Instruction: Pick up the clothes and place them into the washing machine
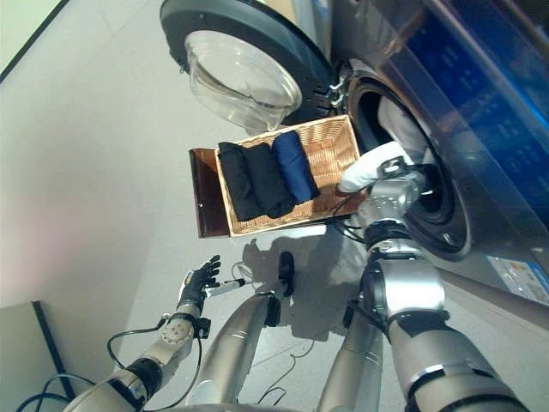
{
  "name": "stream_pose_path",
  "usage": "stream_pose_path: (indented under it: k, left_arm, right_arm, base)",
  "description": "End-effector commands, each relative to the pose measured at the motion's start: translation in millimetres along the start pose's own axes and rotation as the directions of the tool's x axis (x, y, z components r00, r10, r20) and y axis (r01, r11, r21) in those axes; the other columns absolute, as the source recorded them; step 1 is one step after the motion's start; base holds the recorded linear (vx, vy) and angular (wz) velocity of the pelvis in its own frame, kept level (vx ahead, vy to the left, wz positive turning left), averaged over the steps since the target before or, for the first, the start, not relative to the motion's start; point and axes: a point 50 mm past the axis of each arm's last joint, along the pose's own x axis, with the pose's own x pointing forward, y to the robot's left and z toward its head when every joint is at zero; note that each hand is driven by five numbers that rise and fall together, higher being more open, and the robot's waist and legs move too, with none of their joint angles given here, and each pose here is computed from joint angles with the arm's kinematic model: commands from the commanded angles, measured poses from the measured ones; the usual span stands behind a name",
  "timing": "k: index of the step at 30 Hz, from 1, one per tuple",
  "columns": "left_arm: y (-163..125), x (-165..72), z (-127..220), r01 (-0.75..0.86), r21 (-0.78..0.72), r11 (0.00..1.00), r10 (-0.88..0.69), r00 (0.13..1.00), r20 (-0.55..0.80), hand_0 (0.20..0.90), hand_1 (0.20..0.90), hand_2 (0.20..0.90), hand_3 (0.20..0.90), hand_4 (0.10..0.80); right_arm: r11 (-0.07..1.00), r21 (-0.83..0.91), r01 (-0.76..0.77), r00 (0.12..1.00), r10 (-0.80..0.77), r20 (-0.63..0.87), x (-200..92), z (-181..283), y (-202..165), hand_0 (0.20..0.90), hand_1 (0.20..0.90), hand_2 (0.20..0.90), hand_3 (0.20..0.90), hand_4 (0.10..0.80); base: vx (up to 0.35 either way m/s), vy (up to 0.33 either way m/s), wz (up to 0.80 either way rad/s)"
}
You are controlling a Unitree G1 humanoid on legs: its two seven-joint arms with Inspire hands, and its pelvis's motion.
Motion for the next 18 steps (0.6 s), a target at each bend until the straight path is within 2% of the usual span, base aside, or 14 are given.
stream_pose_path:
  k: [1,11,15,18]
  left_arm:
    - [36,-1,0,-0.119,-0.024,0.993,0.120,0.992,0.033,0.900,0.900,0.900,0.900,0.800]
    - [37,1,26,-0.152,-0.050,0.987,0.158,0.973,0.168,0.900,0.900,0.900,0.900,0.800]
    - [38,-1,33,-0.155,-0.050,0.987,0.162,0.962,0.218,0.900,0.900,0.900,0.900,0.800]
    - [41,-4,27,-0.166,-0.045,0.985,0.172,0.964,0.204,0.900,0.900,0.900,0.900,0.800]
  right_arm:
    - [0.967,-0.038,-0.252,0.929,0.253,0.271,3,77,83,0.200,0.200,0.200,0.200,0.300]
    - [0.973,-0.162,-0.162,0.843,0.222,0.490,8,151,99,0.200,0.200,0.200,0.200,0.300]
    - [0.964,-0.207,-0.169,0.800,0.257,0.542,2,171,114,0.200,0.200,0.200,0.200,0.300]
    - [0.957,-0.205,-0.206,0.771,0.288,0.568,-6,182,131,0.200,0.200,0.200,0.200,0.300]
  base:
    - [-0.038,-0.027,0.11]
    - [0.002,-0.075,0.10]
    - [0.027,-0.040,0.09]
    - [0.039,-0.016,0.09]
